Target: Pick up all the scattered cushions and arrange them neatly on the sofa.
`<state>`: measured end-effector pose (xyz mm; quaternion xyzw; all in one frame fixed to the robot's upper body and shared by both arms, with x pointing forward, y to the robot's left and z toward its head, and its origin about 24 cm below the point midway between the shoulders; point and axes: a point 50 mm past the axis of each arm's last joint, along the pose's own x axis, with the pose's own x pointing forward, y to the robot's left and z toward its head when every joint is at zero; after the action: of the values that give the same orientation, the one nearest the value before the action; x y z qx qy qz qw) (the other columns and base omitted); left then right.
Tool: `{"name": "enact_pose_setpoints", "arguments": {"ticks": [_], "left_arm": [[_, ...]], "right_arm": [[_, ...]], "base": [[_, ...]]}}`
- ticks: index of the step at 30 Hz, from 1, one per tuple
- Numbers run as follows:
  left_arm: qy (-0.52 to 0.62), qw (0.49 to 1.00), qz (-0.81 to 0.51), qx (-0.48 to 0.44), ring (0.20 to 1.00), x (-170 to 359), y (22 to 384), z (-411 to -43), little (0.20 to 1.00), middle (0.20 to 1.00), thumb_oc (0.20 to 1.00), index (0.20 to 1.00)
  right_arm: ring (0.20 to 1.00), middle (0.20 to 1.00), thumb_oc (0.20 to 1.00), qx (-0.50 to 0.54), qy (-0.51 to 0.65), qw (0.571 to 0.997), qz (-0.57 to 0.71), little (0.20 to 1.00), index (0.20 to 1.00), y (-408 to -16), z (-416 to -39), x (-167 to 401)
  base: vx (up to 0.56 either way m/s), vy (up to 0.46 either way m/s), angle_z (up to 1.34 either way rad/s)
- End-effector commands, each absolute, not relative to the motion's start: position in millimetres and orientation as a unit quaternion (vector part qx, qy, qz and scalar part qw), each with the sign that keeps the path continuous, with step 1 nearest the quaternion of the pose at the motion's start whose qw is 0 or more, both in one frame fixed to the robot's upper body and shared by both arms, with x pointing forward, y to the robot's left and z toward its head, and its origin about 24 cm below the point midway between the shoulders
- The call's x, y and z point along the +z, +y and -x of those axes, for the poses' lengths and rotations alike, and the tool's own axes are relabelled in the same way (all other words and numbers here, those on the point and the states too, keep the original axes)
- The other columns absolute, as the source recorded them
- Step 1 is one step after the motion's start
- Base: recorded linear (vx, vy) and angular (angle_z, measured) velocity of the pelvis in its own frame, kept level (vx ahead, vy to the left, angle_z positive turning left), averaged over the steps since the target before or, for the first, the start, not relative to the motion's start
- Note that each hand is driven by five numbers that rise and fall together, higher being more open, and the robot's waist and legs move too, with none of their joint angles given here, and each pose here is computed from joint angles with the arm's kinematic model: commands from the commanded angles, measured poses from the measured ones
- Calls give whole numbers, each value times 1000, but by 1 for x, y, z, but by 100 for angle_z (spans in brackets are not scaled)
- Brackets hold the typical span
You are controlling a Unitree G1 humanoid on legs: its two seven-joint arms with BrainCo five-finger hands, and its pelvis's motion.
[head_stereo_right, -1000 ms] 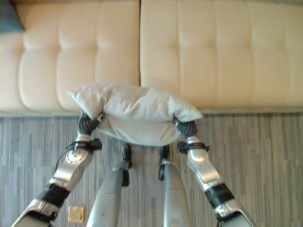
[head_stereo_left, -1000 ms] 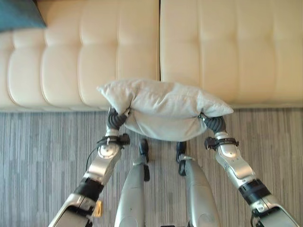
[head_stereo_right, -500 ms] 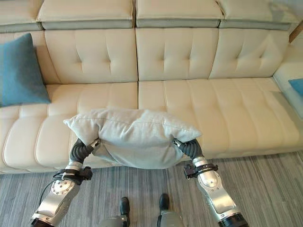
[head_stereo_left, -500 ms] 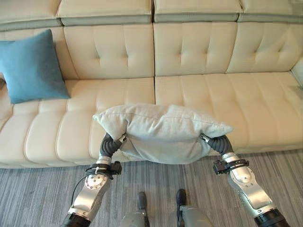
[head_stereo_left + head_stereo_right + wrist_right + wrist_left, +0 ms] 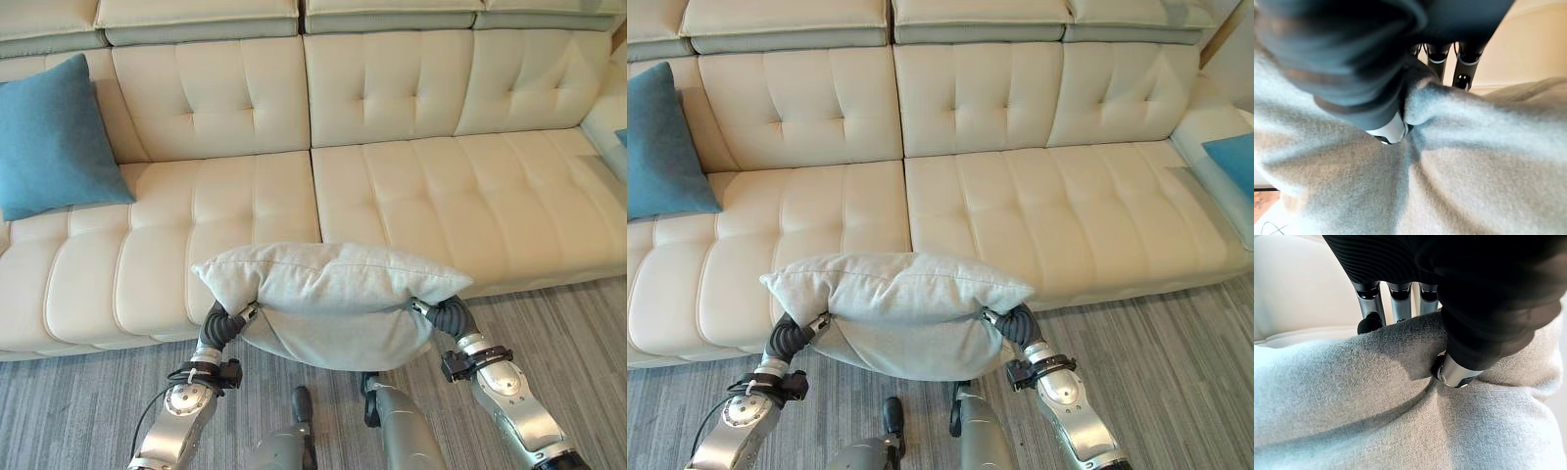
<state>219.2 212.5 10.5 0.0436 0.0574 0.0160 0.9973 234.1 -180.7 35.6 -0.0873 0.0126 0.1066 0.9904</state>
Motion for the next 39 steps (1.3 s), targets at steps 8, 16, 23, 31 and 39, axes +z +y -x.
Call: {"name": "enact_pose_setpoints", "arguments": {"ticks": [8, 16, 23, 31, 39], "left_arm": [[-52, 997, -24, -60, 200, 50, 188, -238, 200, 200, 200, 200], [-60, 995, -33, -79, 200, 54, 178, -247, 200, 200, 200, 200], [-69, 996, -29, -53, 200, 57, 185, -246, 200, 200, 200, 200], [-189, 980, -53, -20, 200, 116, 174, -299, 200, 200, 200, 200], [-341, 929, -136, 46, 200, 250, 157, -376, 200, 200, 200, 200]], "right_arm": [[200, 200, 200, 86, -95, 990, 52, 200, 200, -202, -242, 81], [200, 200, 200, 59, -102, 991, 70, 200, 200, -214, -242, 86], [200, 200, 200, 88, -132, 986, 44, 200, 200, -191, -255, 96], [200, 200, 200, 148, -280, 948, 5, 200, 200, -121, -307, 174], [200, 200, 200, 10, -374, 923, 87, 200, 200, -127, -379, 303]], "base": [[274, -245, 37], [134, -29, -14], [113, 91, -18], [-7, 75, 1], [-50, -37, 26]]}}
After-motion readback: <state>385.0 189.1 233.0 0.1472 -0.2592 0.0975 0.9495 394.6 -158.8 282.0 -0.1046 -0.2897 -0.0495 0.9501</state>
